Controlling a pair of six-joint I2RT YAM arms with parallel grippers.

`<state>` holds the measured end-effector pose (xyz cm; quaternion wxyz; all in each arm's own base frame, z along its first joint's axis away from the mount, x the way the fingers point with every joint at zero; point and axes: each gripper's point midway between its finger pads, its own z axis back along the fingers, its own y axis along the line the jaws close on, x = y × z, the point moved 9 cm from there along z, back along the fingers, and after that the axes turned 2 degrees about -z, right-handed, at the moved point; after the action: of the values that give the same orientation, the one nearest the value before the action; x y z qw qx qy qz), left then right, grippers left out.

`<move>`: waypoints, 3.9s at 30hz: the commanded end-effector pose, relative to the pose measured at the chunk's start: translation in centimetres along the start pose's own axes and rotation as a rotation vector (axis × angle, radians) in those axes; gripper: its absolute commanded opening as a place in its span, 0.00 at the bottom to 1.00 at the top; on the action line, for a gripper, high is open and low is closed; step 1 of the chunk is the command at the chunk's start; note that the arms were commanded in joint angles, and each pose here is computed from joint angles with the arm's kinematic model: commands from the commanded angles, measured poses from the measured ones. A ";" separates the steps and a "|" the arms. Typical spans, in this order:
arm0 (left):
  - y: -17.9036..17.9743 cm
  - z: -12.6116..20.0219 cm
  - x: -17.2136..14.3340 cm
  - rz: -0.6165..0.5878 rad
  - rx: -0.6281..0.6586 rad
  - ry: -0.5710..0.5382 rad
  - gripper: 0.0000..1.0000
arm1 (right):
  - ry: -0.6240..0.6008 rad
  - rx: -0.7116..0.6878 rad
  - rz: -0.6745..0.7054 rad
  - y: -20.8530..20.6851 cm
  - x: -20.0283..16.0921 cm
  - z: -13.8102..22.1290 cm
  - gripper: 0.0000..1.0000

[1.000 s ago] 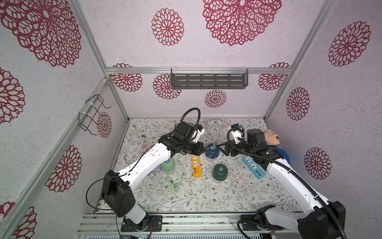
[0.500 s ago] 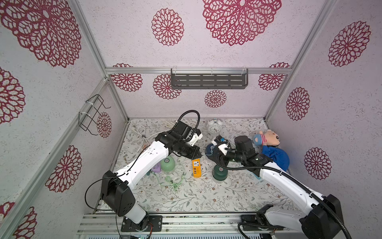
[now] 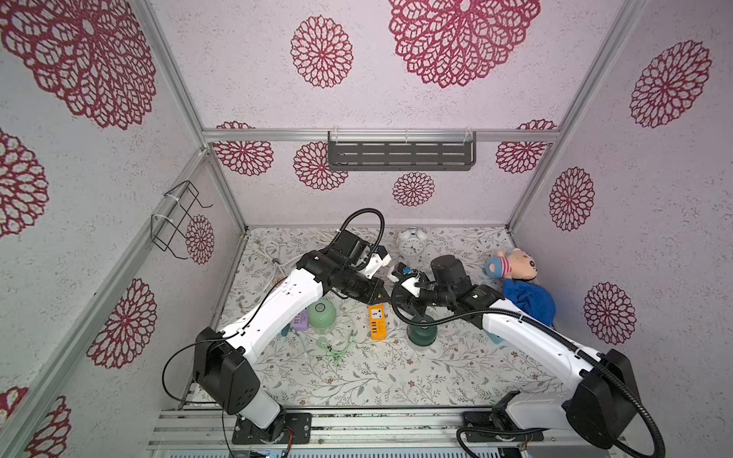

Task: Charge the cordless meat grinders
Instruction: Pick up the charging cable from the center of the board.

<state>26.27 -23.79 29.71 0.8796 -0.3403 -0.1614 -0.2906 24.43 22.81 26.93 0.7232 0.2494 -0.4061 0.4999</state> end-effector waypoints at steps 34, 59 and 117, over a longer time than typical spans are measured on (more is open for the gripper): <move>2.3 0.1 4.4 0.833 -0.664 -0.320 0.47 | -0.154 -0.553 0.115 -0.9 0.2 1.9 0.00; 3.4 -3.0 3.4 0.915 -0.738 -0.276 0.46 | -0.139 -0.666 0.157 -0.9 -0.3 1.4 0.00; 4.2 -1.2 0.9 0.271 -0.304 -0.022 0.00 | -0.064 -0.277 -0.367 0.6 1.4 10.8 0.51</move>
<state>31.37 -23.02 28.09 0.8337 -0.5261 -0.1091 -0.1279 21.49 14.73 35.25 0.7907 0.1831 -0.5228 0.2606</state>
